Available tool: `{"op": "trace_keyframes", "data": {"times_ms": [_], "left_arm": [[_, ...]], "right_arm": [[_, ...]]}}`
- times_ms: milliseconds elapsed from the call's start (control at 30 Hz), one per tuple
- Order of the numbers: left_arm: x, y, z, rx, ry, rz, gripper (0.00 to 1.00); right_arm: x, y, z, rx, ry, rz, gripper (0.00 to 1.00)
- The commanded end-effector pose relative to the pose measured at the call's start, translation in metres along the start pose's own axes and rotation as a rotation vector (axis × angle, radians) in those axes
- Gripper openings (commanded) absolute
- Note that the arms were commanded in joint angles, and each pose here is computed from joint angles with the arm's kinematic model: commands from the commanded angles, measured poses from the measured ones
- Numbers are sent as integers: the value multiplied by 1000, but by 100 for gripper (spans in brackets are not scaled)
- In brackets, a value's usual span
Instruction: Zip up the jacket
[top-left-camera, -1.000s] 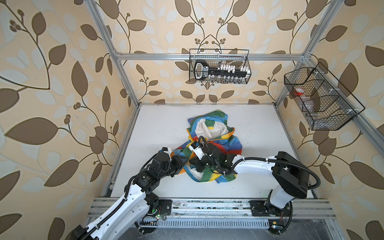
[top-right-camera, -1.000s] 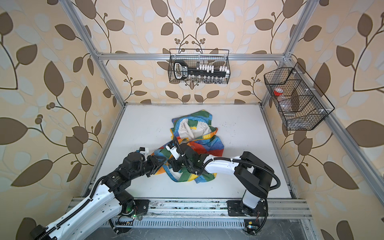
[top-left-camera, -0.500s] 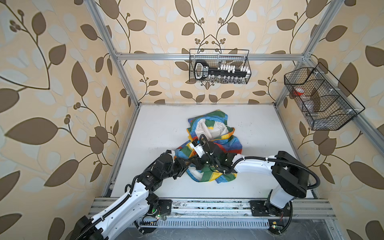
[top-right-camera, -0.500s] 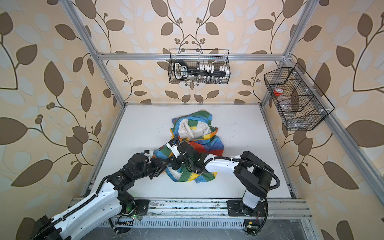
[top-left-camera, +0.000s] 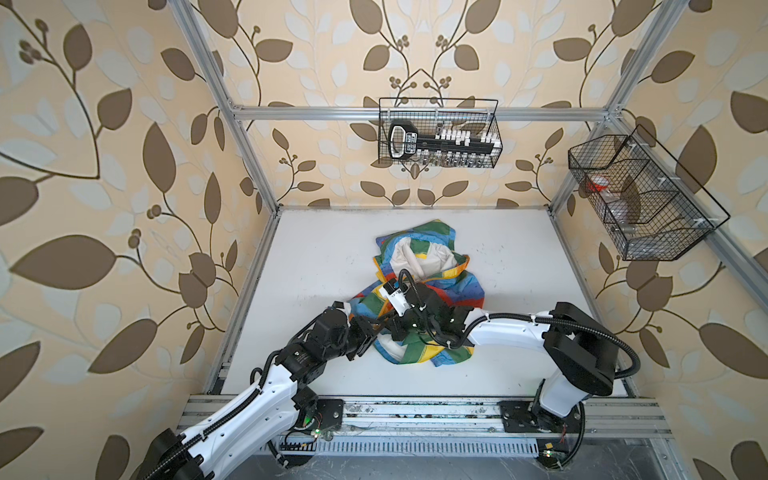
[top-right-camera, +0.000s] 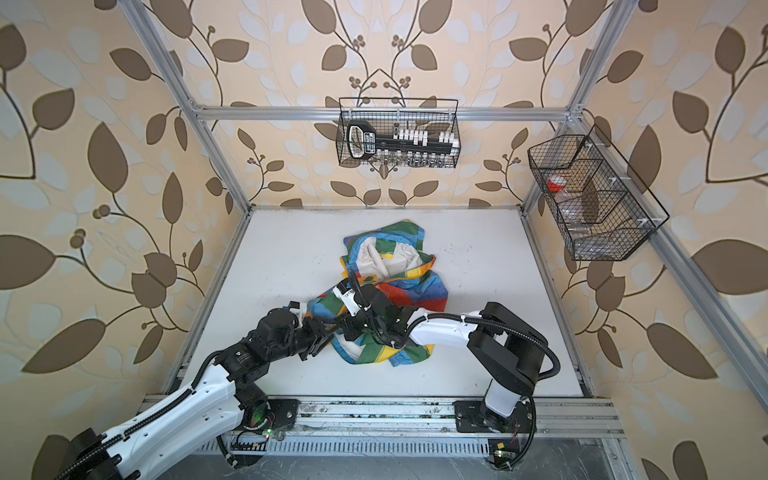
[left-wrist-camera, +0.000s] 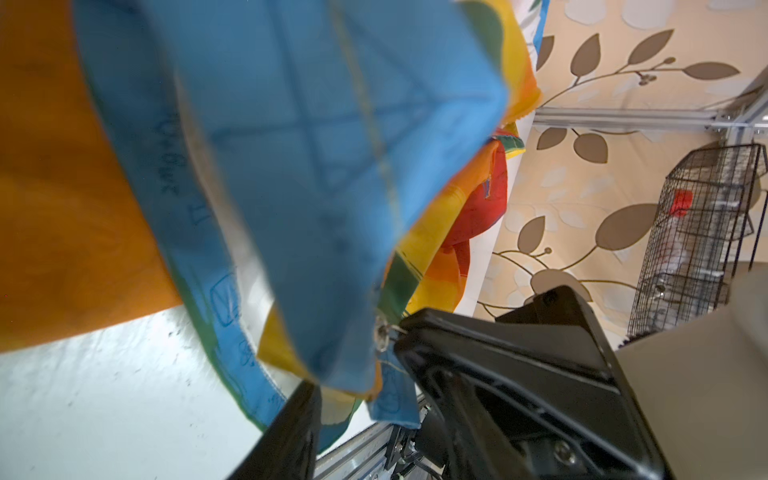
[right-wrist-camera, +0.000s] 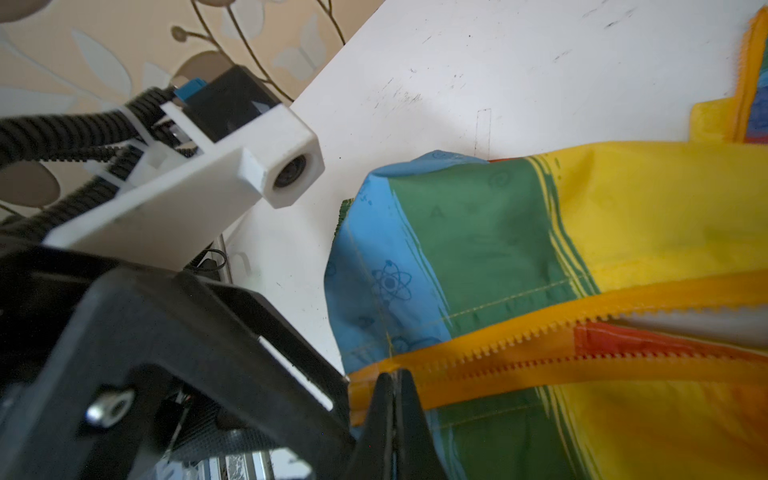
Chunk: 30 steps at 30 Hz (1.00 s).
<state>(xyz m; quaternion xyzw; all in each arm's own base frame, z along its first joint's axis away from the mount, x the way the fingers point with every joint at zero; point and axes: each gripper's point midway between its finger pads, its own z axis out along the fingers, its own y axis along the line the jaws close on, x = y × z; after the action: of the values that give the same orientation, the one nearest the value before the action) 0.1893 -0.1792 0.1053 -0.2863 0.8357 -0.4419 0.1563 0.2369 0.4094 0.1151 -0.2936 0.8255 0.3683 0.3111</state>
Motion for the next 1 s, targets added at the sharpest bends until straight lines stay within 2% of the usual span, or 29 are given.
{"op": "trace_keyframes", "data": {"times_ms": [0, 167, 400, 700, 867, 967], "left_arm": [[2, 17, -9, -86, -10, -4, 58], [1, 15, -5, -65, -10, -18, 58], [-12, -10, 4, 22, -62, -13, 54], [-20, -14, 9, 33, -103, -13, 23], [-21, -11, 6, 51, -113, -22, 0], [-19, -8, 5, 52, -110, -19, 0]], "right_arm": [[-17, 12, -2, -38, -48, -12, 0], [-17, 13, -3, -40, -48, -11, 0], [-16, 15, -3, -46, -46, -8, 0], [-15, 15, -5, -43, -48, -4, 0], [-15, 12, -6, -29, -53, 1, 0], [-15, 7, -6, -1, -59, 0, 0]]}}
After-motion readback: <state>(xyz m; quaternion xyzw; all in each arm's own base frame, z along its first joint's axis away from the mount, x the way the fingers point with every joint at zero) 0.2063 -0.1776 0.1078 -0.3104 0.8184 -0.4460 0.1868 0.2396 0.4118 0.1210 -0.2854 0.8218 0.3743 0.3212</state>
